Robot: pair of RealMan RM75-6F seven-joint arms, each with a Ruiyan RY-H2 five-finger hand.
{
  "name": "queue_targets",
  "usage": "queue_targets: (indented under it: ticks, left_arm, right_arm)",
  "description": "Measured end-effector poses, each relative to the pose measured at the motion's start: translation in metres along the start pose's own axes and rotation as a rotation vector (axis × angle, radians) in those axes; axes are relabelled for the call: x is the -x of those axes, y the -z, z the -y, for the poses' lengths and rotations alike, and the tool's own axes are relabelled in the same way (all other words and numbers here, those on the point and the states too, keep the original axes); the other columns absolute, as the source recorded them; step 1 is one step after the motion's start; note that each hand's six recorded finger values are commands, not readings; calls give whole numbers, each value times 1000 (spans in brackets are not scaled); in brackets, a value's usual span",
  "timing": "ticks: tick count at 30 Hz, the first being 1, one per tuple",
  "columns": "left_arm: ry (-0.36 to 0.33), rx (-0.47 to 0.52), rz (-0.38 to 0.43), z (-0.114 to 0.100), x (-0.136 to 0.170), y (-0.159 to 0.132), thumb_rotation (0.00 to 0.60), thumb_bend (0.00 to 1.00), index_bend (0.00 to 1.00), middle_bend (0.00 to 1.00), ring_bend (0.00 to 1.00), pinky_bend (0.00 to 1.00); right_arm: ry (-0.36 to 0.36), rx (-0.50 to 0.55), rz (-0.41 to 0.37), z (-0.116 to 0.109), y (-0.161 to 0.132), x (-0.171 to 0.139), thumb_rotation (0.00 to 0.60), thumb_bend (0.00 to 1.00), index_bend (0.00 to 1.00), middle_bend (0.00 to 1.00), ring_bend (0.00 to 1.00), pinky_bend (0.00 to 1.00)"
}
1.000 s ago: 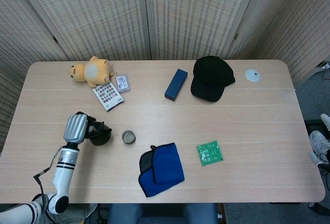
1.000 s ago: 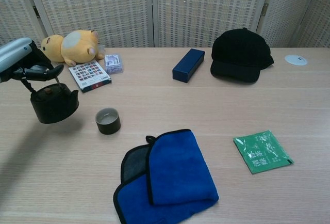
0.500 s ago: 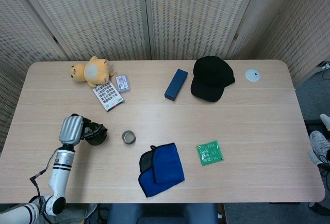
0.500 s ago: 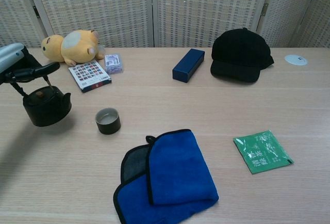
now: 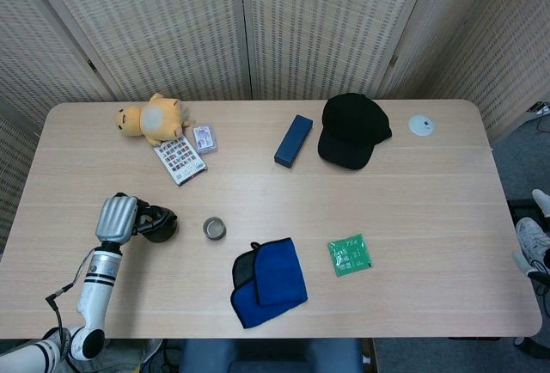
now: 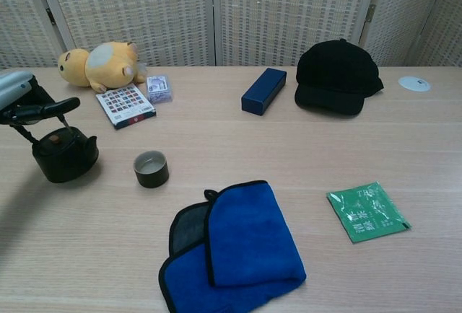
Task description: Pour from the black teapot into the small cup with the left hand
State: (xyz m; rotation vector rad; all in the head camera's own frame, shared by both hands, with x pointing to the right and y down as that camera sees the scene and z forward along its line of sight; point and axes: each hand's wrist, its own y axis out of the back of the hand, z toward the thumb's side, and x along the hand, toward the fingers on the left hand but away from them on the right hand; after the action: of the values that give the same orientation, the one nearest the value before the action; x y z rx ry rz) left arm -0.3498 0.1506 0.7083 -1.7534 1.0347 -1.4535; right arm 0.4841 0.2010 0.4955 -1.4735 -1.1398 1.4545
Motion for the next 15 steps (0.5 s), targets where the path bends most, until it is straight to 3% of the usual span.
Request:
queue_targets:
  ticks: [15]
  left_arm:
    - [45,-63,-11,11,2,4,99,172,898,898,779,350]
  right_arm:
    - [-4,1,1,2,1,0,600,184,20,149,0,0]
